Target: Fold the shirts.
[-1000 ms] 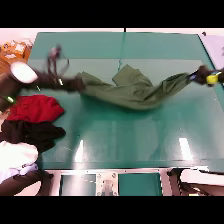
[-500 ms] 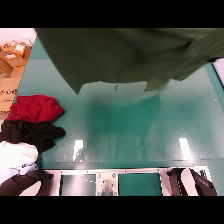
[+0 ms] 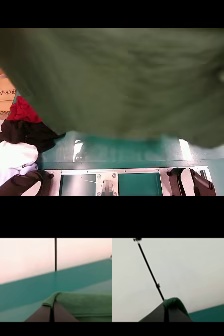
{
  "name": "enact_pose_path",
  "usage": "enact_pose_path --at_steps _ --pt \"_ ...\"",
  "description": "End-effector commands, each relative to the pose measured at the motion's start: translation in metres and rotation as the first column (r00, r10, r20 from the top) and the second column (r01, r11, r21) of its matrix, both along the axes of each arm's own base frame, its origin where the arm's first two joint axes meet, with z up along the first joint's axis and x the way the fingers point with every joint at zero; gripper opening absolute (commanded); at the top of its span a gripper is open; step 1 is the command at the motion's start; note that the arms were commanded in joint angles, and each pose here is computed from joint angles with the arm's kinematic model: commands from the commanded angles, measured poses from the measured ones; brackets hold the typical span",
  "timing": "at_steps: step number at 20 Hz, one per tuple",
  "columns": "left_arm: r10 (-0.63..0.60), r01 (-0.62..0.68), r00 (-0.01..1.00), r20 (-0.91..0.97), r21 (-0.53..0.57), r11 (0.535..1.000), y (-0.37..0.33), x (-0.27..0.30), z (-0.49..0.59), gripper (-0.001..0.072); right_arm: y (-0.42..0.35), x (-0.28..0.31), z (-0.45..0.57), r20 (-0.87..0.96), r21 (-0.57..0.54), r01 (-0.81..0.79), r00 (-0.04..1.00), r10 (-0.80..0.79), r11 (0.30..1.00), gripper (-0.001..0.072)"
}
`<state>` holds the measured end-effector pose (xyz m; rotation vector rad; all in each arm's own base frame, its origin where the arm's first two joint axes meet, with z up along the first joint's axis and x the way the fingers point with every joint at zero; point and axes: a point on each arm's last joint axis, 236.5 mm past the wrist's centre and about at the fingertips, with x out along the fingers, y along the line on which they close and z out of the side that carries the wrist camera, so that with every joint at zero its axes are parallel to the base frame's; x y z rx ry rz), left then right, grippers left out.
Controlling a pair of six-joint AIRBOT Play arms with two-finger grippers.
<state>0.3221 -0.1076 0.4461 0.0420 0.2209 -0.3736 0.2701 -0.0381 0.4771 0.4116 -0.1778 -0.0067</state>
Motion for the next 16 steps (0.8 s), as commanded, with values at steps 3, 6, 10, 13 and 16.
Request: enact_pose_path --at_steps 3,6,10,13,16 --pt "-0.023 0.046 0.911 -0.412 0.046 0.998 -0.032 0.096 -0.178 0.002 -0.031 0.099 -0.173 -0.38 0.17 -0.114 0.909 0.172 0.979 0.0016" --pt "-0.009 0.05 0.807 -0.591 0.053 0.997 -0.045 0.141 -0.278 0.002 -0.042 0.15 -0.281 -0.542 0.256 -0.123 0.803 0.248 0.959 0.0016" --pt "-0.015 0.021 0.722 -0.692 -0.001 1.0 -0.06 0.19 -0.378 0.0019 -0.075 0.201 -0.391 -0.656 0.368 -0.049 0.694 0.297 0.929 0.0016" --pt "-0.02 -0.034 0.695 -0.719 -0.061 0.998 -0.058 0.214 -0.422 0.002 -0.084 0.229 -0.445 -0.687 0.436 -0.036 0.633 0.358 0.899 0.0016" --pt "-0.001 -0.068 0.688 -0.726 -0.066 0.996 -0.044 0.228 -0.447 0.002 -0.093 0.243 -0.476 -0.703 0.469 -0.025 0.594 0.391 0.883 0.0016"
